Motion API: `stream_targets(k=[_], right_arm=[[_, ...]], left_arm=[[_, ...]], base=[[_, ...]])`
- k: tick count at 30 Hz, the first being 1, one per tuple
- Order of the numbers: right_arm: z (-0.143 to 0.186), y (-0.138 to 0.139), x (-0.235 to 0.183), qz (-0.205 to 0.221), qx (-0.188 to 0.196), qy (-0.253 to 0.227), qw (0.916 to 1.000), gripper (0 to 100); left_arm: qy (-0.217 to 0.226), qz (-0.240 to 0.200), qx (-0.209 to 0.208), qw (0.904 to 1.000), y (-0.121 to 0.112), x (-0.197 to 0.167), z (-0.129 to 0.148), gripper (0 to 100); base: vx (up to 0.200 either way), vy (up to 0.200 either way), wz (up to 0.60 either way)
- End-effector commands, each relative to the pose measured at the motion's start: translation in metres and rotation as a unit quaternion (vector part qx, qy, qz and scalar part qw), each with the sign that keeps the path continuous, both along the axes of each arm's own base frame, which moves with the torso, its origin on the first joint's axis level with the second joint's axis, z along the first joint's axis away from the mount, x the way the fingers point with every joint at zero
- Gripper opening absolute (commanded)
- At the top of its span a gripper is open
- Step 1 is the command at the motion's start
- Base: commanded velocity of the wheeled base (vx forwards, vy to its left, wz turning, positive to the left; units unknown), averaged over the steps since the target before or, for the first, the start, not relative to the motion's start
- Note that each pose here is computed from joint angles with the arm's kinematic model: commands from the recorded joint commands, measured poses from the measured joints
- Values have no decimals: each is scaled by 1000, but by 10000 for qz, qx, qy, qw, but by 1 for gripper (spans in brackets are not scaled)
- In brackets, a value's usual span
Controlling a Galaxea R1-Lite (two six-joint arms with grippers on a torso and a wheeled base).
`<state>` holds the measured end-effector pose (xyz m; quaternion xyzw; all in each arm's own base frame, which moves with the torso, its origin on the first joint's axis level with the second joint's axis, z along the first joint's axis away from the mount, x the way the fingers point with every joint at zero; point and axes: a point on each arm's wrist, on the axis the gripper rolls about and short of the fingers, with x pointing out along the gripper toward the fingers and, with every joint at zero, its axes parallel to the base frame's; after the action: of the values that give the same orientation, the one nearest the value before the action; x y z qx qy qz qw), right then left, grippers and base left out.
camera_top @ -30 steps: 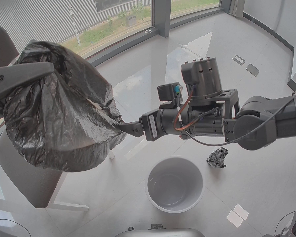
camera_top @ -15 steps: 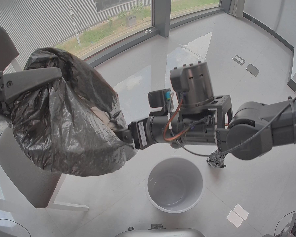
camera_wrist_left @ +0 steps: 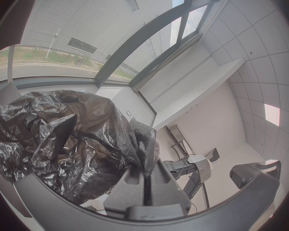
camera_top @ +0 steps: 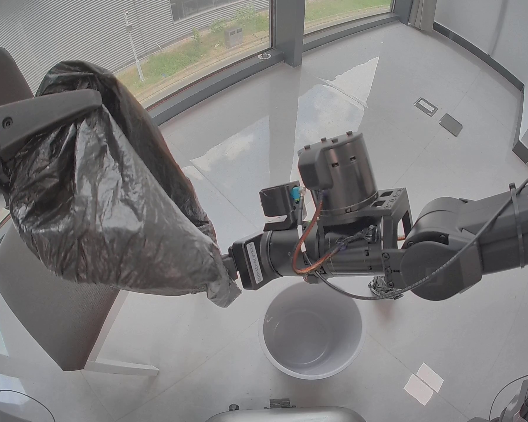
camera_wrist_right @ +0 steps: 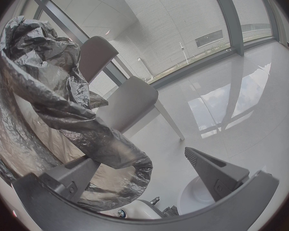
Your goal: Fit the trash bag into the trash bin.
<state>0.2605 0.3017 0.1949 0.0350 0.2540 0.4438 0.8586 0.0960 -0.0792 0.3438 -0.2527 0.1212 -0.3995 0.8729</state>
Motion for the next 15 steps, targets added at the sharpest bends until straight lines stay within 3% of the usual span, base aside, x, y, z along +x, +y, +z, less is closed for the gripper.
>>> stream_targets(k=[1,6,15], right_arm=[[13,4,-3,3,259,23,9997,100],[4,10,-15,188,239,332,9990,100],[-28,20,-25,384,-160,636,9971,100]], left_arm=[[40,42,30,10000,-1,2,-2,0],[-40,96,-40,9999,-1,5,0,0],[-96,183,-322,9993,1,7,5,0]], base=[[0,0,0],[0,0,0],[0,0,0]])
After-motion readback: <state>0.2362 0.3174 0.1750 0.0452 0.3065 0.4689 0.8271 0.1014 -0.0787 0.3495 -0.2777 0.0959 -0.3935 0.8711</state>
